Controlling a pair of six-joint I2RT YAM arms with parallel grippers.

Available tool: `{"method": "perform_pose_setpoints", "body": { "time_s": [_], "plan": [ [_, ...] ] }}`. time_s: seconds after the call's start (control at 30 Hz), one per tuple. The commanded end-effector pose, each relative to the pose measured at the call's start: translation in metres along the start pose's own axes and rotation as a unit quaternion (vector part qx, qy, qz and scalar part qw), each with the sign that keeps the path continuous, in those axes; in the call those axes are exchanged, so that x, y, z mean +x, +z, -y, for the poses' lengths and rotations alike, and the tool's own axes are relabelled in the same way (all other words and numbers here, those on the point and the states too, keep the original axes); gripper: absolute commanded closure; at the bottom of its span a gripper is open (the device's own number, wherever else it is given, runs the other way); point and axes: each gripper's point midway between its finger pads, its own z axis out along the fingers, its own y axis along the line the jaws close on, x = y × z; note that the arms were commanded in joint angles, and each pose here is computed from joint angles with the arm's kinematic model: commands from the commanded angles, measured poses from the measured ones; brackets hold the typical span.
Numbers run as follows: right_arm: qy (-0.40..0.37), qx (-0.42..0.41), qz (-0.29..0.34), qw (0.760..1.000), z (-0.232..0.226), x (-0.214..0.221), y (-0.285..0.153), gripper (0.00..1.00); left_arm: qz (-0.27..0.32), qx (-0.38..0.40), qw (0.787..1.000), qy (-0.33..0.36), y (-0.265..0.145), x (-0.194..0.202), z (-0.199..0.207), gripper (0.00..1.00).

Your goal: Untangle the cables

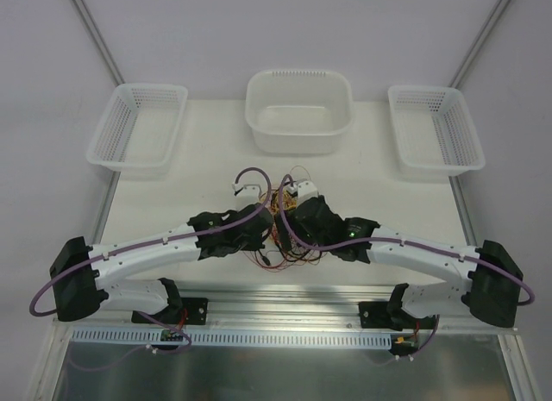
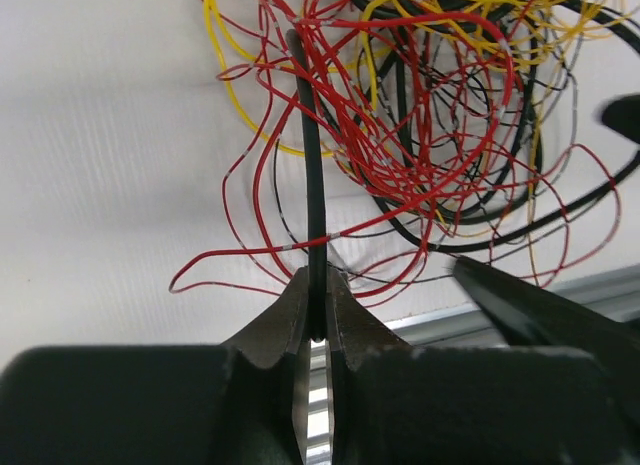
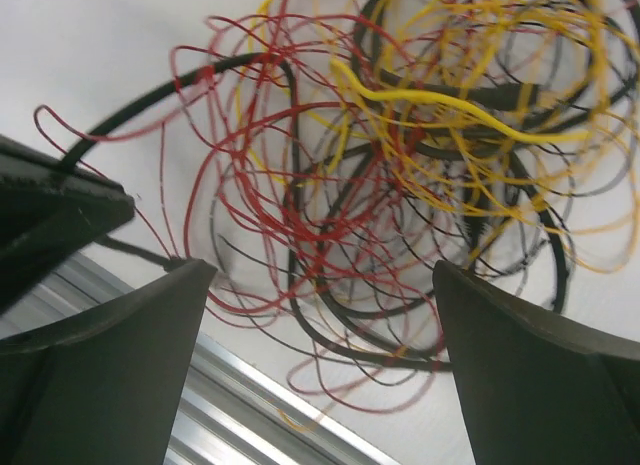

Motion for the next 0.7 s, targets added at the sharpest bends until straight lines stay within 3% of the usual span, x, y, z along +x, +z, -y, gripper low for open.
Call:
{"method": "perform_pose_setpoints", "body": {
  "time_s": [0.0, 0.1, 0.2, 0.3, 0.33, 0.4, 0.43, 0.5, 0.67],
  "plan": [
    [-0.003, -0.056, 0.029, 0.998, -0.036, -0.03, 0.014, 0.0, 0.013, 0.062, 0.998, -0.002, -0.026, -0.021, 0.022, 1.0],
    [-0.011, -0.039, 0.007, 0.999, -0.038, -0.022, 0.036, 0.02, 0.012, 0.091, 0.996, 0.0, -0.038, -0.024, 0.03, 1.0],
    [0.006, -0.008, -0.015, 1.0, -0.021, -0.007, 0.057, 0.15, 0.024, 0.132, 0.991, -0.011, -0.06, -0.032, 0.035, 1.0],
    [0.046, 0.025, -0.036, 0.998, 0.006, 0.011, 0.07, 0.38, 0.035, 0.16, 0.986, -0.014, -0.076, -0.038, 0.037, 1.0],
    [0.053, 0.031, -0.041, 0.997, 0.013, 0.016, 0.071, 0.52, 0.044, 0.174, 0.984, -0.017, -0.085, -0.041, 0.036, 1.0],
    [0.074, 0.055, -0.048, 0.995, 0.033, 0.025, 0.071, 0.67, 0.062, 0.198, 0.978, -0.023, -0.102, -0.049, 0.035, 1.0],
    [0.08, 0.062, -0.048, 0.994, 0.039, 0.027, 0.069, 0.83, 0.069, 0.205, 0.976, -0.024, -0.107, -0.051, 0.034, 1.0],
    [0.1, 0.087, -0.045, 0.99, 0.059, 0.03, 0.061, 0.99, 0.097, 0.225, 0.969, -0.034, -0.125, -0.062, 0.03, 1.0],
    [0.14, 0.143, -0.036, 0.979, 0.103, 0.032, 0.039, 0.99, 0.169, 0.248, 0.952, -0.061, -0.162, -0.085, 0.011, 1.0]
  ]
}}
